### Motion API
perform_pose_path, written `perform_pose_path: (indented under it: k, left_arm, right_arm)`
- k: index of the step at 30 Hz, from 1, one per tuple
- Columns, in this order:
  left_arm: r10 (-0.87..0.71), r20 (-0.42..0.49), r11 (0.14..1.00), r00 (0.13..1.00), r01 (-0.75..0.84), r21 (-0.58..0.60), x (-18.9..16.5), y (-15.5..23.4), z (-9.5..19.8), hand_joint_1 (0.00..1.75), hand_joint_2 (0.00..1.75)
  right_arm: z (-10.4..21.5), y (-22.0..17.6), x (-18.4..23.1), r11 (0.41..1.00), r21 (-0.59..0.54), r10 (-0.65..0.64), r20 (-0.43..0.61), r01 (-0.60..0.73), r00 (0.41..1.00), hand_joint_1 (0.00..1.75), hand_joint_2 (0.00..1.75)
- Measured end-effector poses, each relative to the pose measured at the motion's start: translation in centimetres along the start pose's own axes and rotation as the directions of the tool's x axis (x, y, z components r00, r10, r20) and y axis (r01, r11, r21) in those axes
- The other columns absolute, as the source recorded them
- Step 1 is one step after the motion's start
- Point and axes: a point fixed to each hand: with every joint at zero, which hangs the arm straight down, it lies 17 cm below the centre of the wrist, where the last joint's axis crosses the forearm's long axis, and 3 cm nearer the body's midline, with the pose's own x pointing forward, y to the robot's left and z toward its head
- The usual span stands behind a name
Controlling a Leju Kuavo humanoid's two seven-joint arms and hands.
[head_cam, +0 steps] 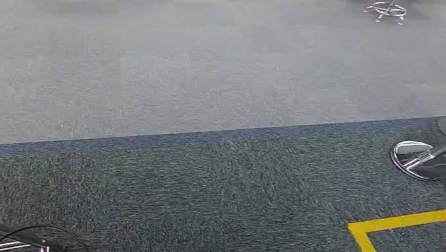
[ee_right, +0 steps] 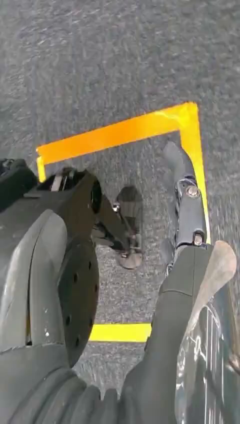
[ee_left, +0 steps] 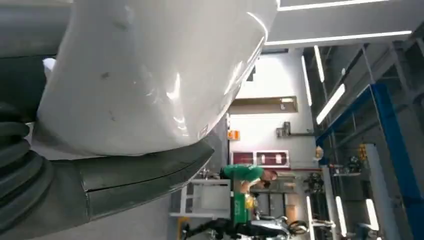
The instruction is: Take the parts from the cabinet and place them on the table.
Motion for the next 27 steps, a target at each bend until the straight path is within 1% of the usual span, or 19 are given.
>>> perform_pose_path:
  k: [7, 13, 21, 27]
  left_arm:
    - [-0.043, 0.028, 0.999, 0.999, 0.042, 0.019, 0.36, 0.26, -0.29, 1.75, 1.75]
    - [-0.060, 0.033, 0.998, 0.998, 0.059, 0.030, 0.41, 0.59, -0.29, 1.75, 1.75]
    - [-0.048, 0.042, 0.999, 0.998, 0.048, 0.009, 0.69, 0.16, -0.17, 1.75, 1.75]
    - [-0.040, 0.044, 0.999, 0.998, 0.040, -0.001, 0.74, -0.06, -0.17, 1.75, 1.75]
  right_arm:
    - [0.01, 0.18, 0.10, 1.000, -0.002, -0.006, 0.001, 0.006, 1.000, 0.00, 1.75]
    - [-0.02, 0.57, 0.21, 1.000, 0.001, -0.021, 0.005, 0.021, 1.000, 0.00, 1.75]
    - [-0.21, 0.77, 0.68, 1.000, 0.006, -0.016, 0.015, 0.016, 1.000, 0.00, 1.75]
    - [-0.01, 0.64, 0.22, 1.000, 0.010, -0.006, 0.006, 0.005, 1.000, 0.00, 1.75]
